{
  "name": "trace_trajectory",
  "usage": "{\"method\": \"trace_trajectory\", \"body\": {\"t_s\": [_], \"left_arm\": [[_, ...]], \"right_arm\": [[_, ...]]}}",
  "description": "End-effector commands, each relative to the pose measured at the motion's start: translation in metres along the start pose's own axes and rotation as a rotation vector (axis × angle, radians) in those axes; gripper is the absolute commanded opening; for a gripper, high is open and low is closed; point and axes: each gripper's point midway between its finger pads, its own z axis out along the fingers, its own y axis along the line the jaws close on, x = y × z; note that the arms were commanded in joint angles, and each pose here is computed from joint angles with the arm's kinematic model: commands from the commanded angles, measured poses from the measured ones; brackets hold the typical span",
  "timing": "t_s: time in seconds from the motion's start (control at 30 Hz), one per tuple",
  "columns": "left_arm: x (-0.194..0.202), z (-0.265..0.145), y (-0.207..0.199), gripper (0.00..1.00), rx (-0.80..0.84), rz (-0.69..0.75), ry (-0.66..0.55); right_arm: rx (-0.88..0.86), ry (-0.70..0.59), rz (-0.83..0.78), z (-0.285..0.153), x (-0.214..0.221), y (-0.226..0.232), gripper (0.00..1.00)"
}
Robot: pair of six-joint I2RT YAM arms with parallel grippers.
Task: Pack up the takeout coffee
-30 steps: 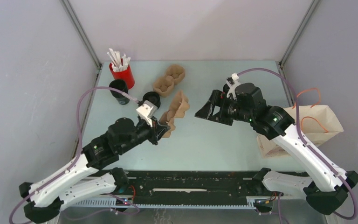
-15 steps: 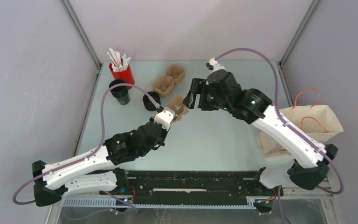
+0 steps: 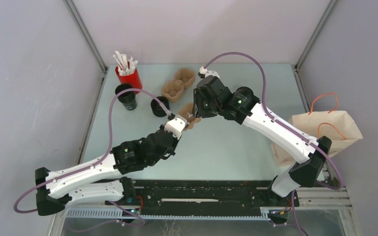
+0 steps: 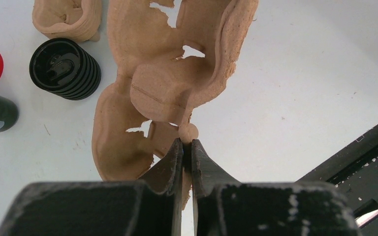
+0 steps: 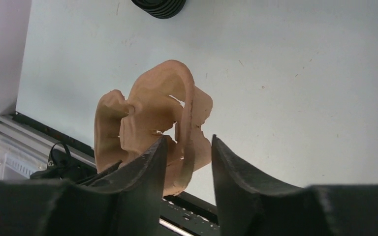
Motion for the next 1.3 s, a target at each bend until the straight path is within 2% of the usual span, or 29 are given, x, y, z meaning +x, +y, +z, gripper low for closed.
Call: {"method": "trace_trajectory", "body": {"t_s": [0.0, 0.03, 0.13, 0.17, 0.2, 0.23, 0.4, 0.5, 0.57, 0.63, 0.77, 0.93, 1.07, 1.27], "left_arm": [[-0.03, -0.006, 0.0, 0.0, -0.006, -0.063, -0.077], [-0.031, -0.006, -0.001, 0.0, 0.001, -0.072, -0.078], [-0.033, -0.007, -0.003, 0.0, 0.005, -0.098, -0.08], [-0.033, -0.007, -0.002, 0.0, 0.0, -0.107, -0.077], [-0.033, -0.007, -0.002, 0.01, -0.005, -0.119, -0.074], [-0.033, -0.008, -0.002, 0.05, -0.005, -0.129, -0.071], [-0.034, -0.019, -0.002, 0.58, 0.014, -0.258, -0.043], [-0.04, -0.03, -0.004, 0.73, 0.096, -0.415, -0.019], [-0.045, -0.035, -0.002, 0.79, 0.149, -0.573, -0.009], [-0.05, -0.039, -0.002, 0.8, 0.209, -0.714, -0.008], [-0.062, -0.042, 0.014, 0.78, 0.176, -0.897, -0.031], [-0.069, -0.031, 0.023, 0.69, 0.09, -1.029, -0.033], [-0.067, -0.025, 0.028, 0.67, 0.044, -1.144, -0.041], [-0.06, -0.021, 0.037, 0.63, -0.035, -1.203, -0.041]], "right_arm": [[0.002, -0.067, -0.054, -0.008, -0.014, 0.012, 0.41], [-0.006, -0.06, -0.064, -0.006, -0.012, 0.014, 0.37], [-0.002, -0.061, -0.084, -0.004, -0.011, 0.016, 0.1], [0.005, -0.071, -0.088, -0.005, -0.011, 0.016, 0.04], [0.007, -0.083, -0.096, -0.007, -0.013, 0.016, 0.0], [0.005, -0.1, -0.101, -0.011, -0.015, 0.017, 0.0], [-0.085, -0.192, -0.113, -0.028, -0.024, 0.029, 0.0], [-0.135, -0.23, -0.118, -0.035, -0.024, 0.032, 0.0], [-0.159, -0.238, -0.133, -0.037, -0.02, 0.033, 0.0], [-0.173, -0.254, -0.142, -0.04, -0.019, 0.033, 0.0], [-0.177, -0.281, -0.151, -0.044, -0.018, 0.034, 0.0], [-0.088, -0.325, -0.169, -0.044, -0.02, 0.031, 0.0], [-0.007, -0.376, -0.201, -0.047, -0.02, 0.032, 0.0], [0.047, -0.418, -0.277, -0.05, -0.019, 0.043, 0.0]]}}
